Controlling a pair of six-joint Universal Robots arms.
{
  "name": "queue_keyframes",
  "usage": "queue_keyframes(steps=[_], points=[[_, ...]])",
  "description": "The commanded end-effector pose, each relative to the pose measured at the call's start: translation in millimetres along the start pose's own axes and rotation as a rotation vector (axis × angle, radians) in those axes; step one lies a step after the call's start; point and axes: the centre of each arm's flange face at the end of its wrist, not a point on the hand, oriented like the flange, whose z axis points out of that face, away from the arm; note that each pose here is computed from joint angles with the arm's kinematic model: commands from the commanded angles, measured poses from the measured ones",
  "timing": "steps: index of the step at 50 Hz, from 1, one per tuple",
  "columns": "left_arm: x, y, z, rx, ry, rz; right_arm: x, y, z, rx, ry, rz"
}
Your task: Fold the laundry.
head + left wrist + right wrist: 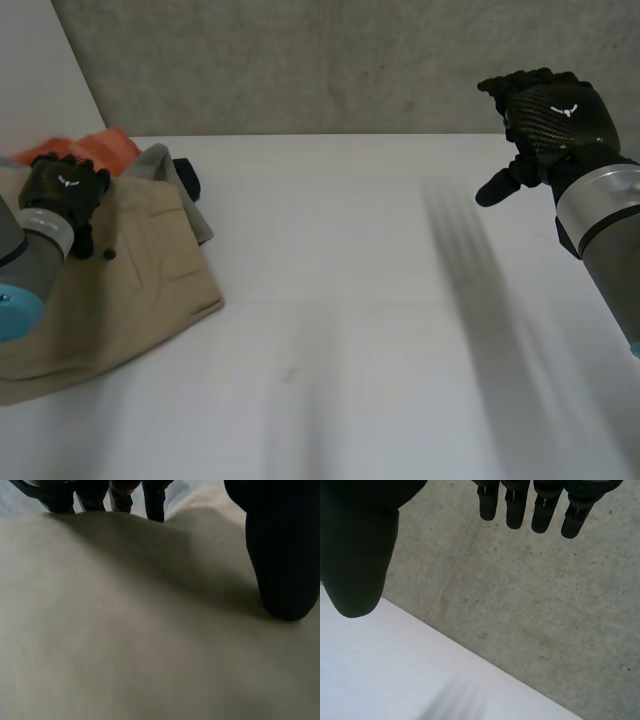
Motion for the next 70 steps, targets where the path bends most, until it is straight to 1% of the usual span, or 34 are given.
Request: queue_keyframes(steps=[1,4,7,8,11,12,15,16,18,19,21,22,25,26,32,33,34,35,37,40,41,43,46,47,50,51,56,58,61,65,66,69,70], points=[[-5.1,25.2,27.1,0.041,-0.005,0.007,-2.5,15.8,5.0,-0.045,-0.007,-0.003],[-2.5,21.5,27.1,0.072,-0.009,0.002,-2.7,16.9,5.3,-0.048,-0.008,-0.013],[-10.7,9.0,22.4,0.117,-0.043,-0.014,-2.5,16.9,5.3,-0.049,-0.006,-0.026],[-18.6,-7.5,15.0,0.165,-0.063,-0.058,-2.3,15.3,5.5,-0.040,-0.005,-0.039],[-21.6,-34.0,0.2,0.240,-0.054,-0.171,-0.1,11.9,6.6,-0.027,0.002,-0.060],[-18.8,-53.4,-11.3,0.296,-0.024,-0.255,3.1,9.6,8.3,-0.020,0.012,-0.069],[-11.0,-85.2,-30.5,0.393,0.052,-0.375,6.1,5.4,9.8,-0.008,0.025,-0.082],[-3.7,-106.4,-44.6,0.460,0.120,-0.438,6.3,4.0,9.5,-0.005,0.026,-0.084],[4.5,-125.8,-59.7,0.519,0.189,-0.489,7.0,-0.4,9.2,0.004,0.028,-0.085],[14.3,-141.6,-73.2,0.563,0.250,-0.525,8.1,-5.3,8.4,0.017,0.031,-0.086],[26.0,-155.2,-84.4,0.596,0.302,-0.550,9.2,-9.4,7.2,0.029,0.033,-0.088],[44.3,-166.2,-93.0,0.616,0.358,-0.557,9.2,-10.0,7.0,0.031,0.033,-0.088],[83.7,-177.5,-104.0,0.625,0.455,-0.558,9.8,-9.9,7.2,0.030,0.035,-0.097],[107.8,-182.4,-109.0,0.621,0.500,-0.560,10.7,-9.2,7.4,0.028,0.038,-0.100],[176.7,-174.0,-119.5,0.558,0.597,-0.551,18.1,-6.4,10.0,0.019,0.056,-0.115],[199.3,-167.2,-127.0,0.540,0.647,-0.539,19.2,-6.2,10.3,0.018,0.059,-0.115],[208.7,-163.2,-130.0,0.528,0.667,-0.531,19.6,-5.1,10.9,0.015,0.060,-0.117],[225.1,-156.0,-133.9,0.508,0.697,-0.518,20.1,-1.7,12.4,0.006,0.060,-0.118],[238.3,-147.5,-137.9,0.487,0.718,-0.484,19.8,4.9,14.9,-0.014,0.057,-0.130],[238.2,-145.3,-140.6,0.491,0.712,-0.439,18.0,18.5,19.6,-0.056,0.047,-0.169],[234.2,-146.2,-145.8,0.500,0.705,-0.401,17.7,20.4,20.3,-0.062,0.045,-0.181],[226.7,-149.7,-151.0,0.517,0.693,-0.373,18.0,22.2,20.6,-0.072,0.043,-0.219],[200.4,-163.3,-160.8,0.562,0.649,-0.346,15.7,21.3,19.9,-0.072,0.034,-0.253],[184.2,-170.8,-166.0,0.586,0.623,-0.346,14.8,20.5,19.5,-0.075,0.029,-0.268],[162.2,-174.6,-168.1,0.596,0.585,-0.352,15.4,19.4,18.5,-0.092,0.025,-0.297],[147.8,-173.7,-165.2,0.589,0.554,-0.355,14.4,20.1,15.7,-0.122,0.006,-0.315],[119.3,-167.4,-161.6,0.552,0.506,-0.353,10.3,18.4,2.4,-0.235,-0.059,-0.344],[115.4,-165.9,-160.0,0.539,0.502,-0.351,10.0,19.5,-3.2,-0.289,-0.078,-0.332],[109.5,-160.8,-147.7,0.500,0.486,-0.346,7.9,20.5,-7.0,-0.317,-0.095,-0.309],[112.8,-143.1,-113.4,0.401,0.487,-0.332,2.6,23.9,-4.3,-0.321,-0.136,-0.236],[116.9,-133.6,-97.8,0.352,0.506,-0.314,-0.3,32.2,-1.0,-0.342,-0.163,-0.212],[124.0,-119.4,-80.8,0.292,0.546,-0.281,-7.0,50.6,8.6,-0.379,-0.216,-0.174],[127.8,-111.6,-71.4,0.264,0.577,-0.253,-7.4,53.0,11.2,-0.382,-0.222,-0.167]])
